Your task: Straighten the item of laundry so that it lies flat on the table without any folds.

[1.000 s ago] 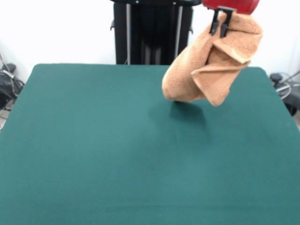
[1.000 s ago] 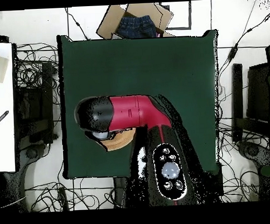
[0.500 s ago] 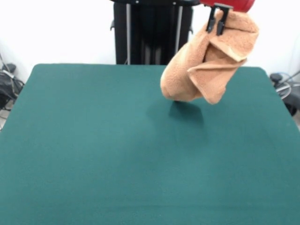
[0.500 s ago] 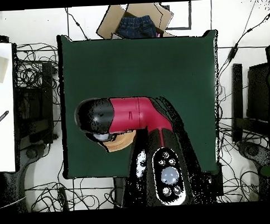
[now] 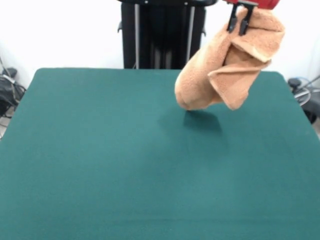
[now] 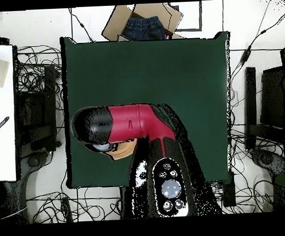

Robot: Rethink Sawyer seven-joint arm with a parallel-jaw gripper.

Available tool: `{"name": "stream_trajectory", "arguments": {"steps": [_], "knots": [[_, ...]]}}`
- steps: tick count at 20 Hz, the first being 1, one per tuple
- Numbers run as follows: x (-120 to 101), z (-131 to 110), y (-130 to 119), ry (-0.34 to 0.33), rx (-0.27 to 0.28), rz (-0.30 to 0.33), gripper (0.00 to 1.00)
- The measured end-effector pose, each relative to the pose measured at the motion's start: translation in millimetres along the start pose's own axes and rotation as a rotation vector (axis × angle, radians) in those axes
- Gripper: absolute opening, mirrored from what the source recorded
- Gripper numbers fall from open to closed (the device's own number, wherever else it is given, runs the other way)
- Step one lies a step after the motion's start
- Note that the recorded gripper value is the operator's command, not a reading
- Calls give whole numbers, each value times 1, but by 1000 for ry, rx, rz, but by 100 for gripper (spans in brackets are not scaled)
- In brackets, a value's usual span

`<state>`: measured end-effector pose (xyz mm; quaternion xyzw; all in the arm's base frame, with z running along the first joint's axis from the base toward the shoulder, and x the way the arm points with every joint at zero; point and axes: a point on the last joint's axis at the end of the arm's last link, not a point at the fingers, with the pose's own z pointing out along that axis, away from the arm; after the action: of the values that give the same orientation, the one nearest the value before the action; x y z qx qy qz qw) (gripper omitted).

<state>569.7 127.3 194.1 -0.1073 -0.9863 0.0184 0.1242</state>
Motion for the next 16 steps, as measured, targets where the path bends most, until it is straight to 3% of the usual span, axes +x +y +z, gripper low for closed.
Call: {"name": "stream_trajectory", "arguments": {"steps": [16], "knots": [[6,1,10,5,0,-14,100]]}}
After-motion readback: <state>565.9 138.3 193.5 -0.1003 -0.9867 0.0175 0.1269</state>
